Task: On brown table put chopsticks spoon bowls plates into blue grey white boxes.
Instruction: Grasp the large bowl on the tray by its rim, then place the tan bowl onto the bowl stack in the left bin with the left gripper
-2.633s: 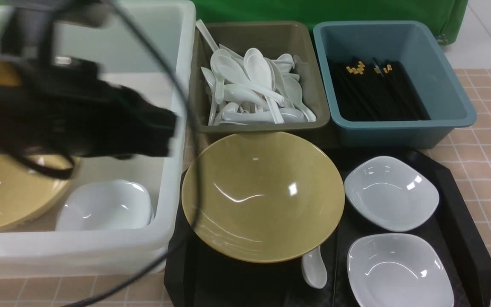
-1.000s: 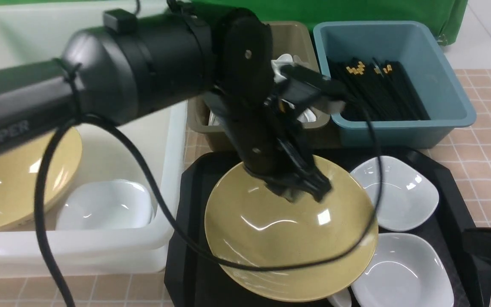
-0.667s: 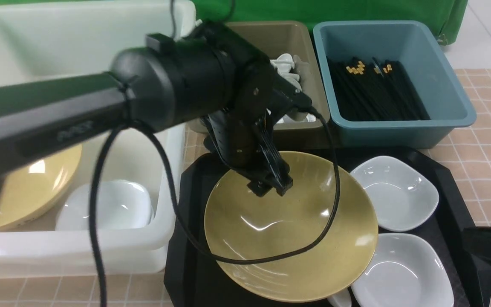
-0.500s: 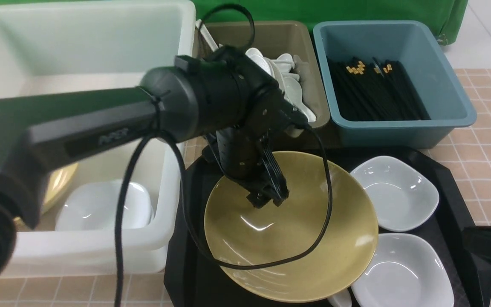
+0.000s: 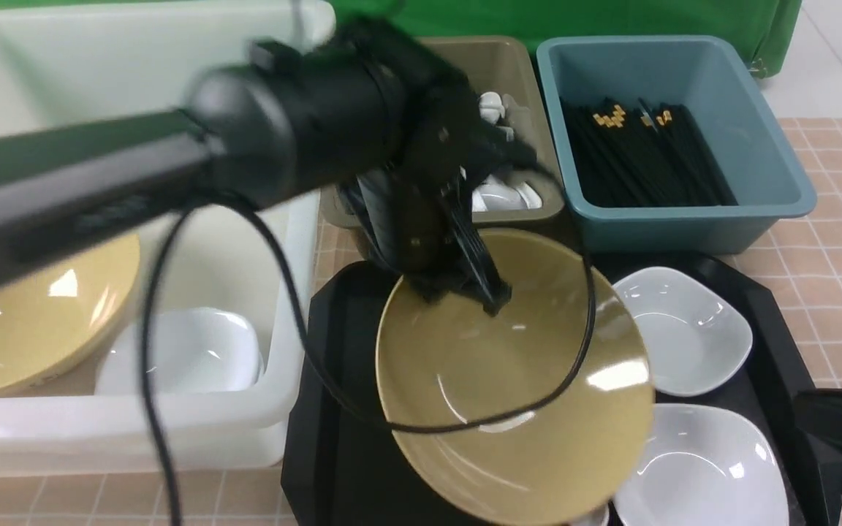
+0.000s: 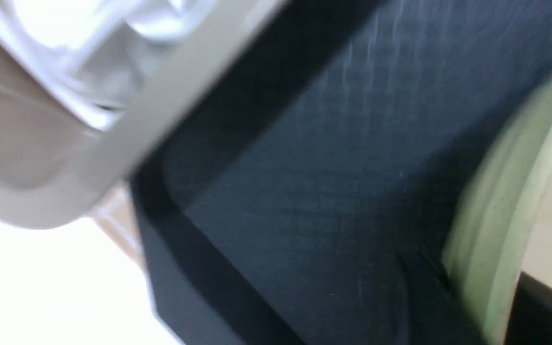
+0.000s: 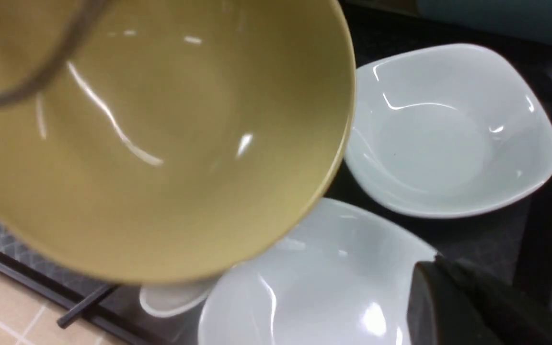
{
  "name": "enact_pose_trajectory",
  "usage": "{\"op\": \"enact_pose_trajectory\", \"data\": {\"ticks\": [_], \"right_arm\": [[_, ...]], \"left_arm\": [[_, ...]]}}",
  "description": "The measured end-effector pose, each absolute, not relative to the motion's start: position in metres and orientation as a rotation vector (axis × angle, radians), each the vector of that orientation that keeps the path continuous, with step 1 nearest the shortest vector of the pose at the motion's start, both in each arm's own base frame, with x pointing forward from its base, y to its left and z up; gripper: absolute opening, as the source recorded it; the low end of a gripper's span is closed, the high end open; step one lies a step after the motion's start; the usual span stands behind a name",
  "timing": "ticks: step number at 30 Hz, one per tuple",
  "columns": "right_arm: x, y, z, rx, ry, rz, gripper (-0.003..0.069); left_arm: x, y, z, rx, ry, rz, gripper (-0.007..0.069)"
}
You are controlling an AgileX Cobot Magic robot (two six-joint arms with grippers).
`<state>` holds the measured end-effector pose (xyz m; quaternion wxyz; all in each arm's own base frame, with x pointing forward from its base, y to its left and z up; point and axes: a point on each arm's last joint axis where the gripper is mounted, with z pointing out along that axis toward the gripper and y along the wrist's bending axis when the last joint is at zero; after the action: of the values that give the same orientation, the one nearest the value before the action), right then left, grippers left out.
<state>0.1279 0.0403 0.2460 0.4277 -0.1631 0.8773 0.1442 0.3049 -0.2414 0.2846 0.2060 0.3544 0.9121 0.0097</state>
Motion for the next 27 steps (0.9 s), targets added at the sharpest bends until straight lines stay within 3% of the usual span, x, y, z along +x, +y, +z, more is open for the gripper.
{"op": "enact_pose_trajectory", "data": {"ticks": [2, 3, 9, 10, 13, 15, 19, 20, 21, 23, 27], "right_arm": [[0.128, 0.040, 0.246, -0.407, 2.191, 0.360, 0.0048], [0.128, 0.040, 0.246, -0.406, 2.190, 0.359, 0.0048], [0.128, 0.040, 0.246, -0.405, 2.188, 0.357, 0.0048], [0.128, 0.040, 0.246, -0.404, 2.188, 0.357, 0.0048], [0.128, 0.040, 0.246, -0.404, 2.188, 0.357, 0.0048], [0.128, 0.040, 0.246, -0.404, 2.188, 0.357, 0.0048], [0.128, 0.040, 0.246, -0.404, 2.188, 0.357, 0.0048], [0.128, 0.040, 0.246, -0.404, 2.188, 0.357, 0.0048], [0.128, 0.040, 0.246, -0.404, 2.188, 0.357, 0.0048], [0.128, 0.040, 0.246, -0.404, 2.188, 0.357, 0.0048], [0.128, 0.042, 0.246, -0.419, 2.186, 0.364, 0.0048]], "left_arm": [[0.300, -0.237, 0.300, 0.968, 2.510, 0.007, 0.0007], [0.292, -0.229, 0.323, 0.943, 2.454, -0.013, 0.0008], [0.264, -0.196, 0.393, 0.826, 2.259, -0.098, 0.0006], [0.253, -0.173, 0.421, 0.733, 2.176, -0.120, 0.0006], [0.246, -0.133, 0.448, 0.564, 2.123, -0.078, 0.0006], [0.244, -0.089, 0.462, 0.396, 2.118, 0.026, 0.0006], [0.241, -0.012, 0.465, 0.086, 2.190, 0.274, 0.0006], [0.240, -0.008, 0.464, 0.071, 2.196, 0.291, 0.0006], [0.240, 0.025, 0.454, -0.076, 2.249, 0.385, 0.0006], [0.239, 0.049, 0.440, -0.195, 2.294, 0.401, 0.0006], [0.241, 0.077, 0.406, -0.395, 2.306, 0.277, 0.0006]]}}
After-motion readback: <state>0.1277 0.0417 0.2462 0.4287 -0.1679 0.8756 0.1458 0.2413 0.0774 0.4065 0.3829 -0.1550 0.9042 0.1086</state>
